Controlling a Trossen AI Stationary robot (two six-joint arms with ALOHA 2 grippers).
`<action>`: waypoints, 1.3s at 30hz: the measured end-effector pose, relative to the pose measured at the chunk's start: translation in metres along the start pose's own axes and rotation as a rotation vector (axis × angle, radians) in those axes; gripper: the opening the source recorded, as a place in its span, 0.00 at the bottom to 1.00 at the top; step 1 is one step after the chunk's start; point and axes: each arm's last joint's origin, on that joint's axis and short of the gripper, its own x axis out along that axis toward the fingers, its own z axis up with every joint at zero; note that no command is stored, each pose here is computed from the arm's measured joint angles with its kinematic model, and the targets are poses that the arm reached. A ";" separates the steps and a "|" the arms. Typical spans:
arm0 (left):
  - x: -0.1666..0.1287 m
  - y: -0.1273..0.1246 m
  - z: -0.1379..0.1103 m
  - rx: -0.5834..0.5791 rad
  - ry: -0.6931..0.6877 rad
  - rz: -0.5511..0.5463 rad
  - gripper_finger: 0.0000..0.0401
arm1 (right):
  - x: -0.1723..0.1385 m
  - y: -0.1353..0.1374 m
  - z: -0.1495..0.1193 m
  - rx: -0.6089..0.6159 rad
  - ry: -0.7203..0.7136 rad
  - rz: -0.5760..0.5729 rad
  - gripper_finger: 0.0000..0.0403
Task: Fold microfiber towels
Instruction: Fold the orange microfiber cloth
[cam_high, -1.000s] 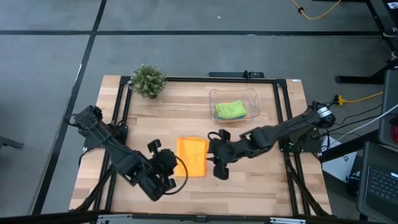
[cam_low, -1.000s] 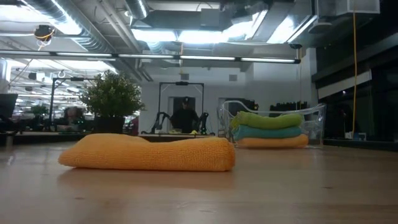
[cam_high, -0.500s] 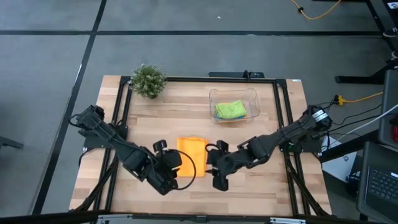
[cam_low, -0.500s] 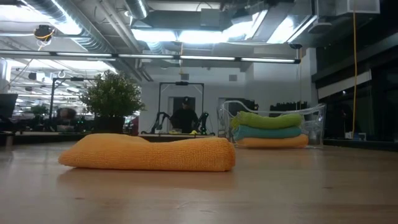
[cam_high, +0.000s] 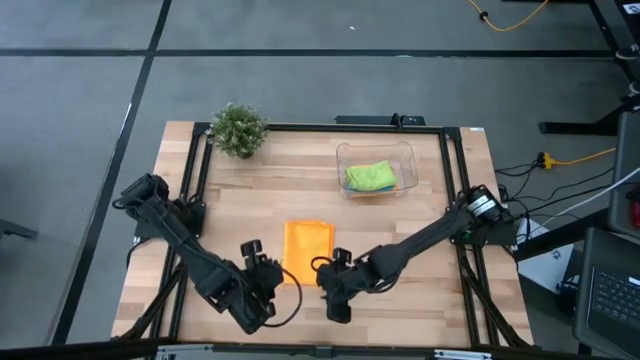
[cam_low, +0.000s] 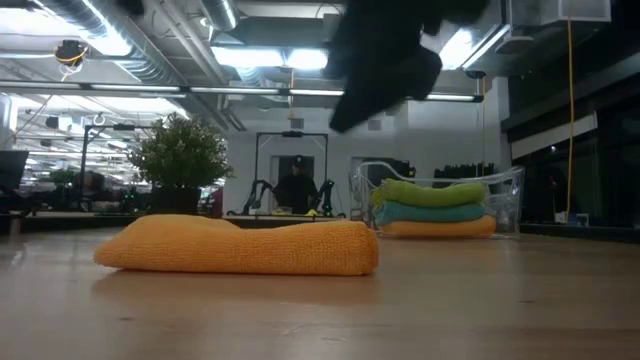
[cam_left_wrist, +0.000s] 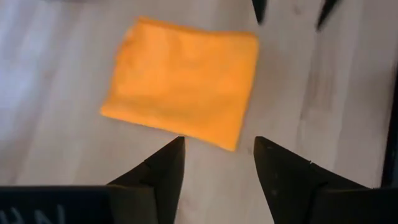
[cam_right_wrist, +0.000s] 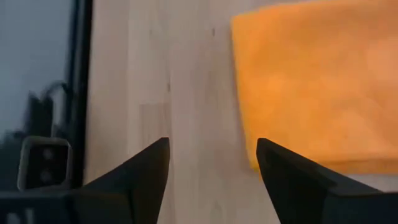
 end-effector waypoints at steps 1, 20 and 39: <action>0.006 -0.003 -0.006 0.013 -0.004 -0.012 0.46 | 0.002 0.001 -0.002 -0.021 0.011 -0.004 0.61; 0.101 0.004 -0.044 -0.009 0.018 -0.222 0.46 | 0.004 0.006 -0.007 -0.135 -0.012 -0.051 0.61; 0.137 0.000 -0.047 0.101 0.013 -0.159 0.46 | 0.066 -0.001 -0.034 -0.273 0.034 -0.210 0.61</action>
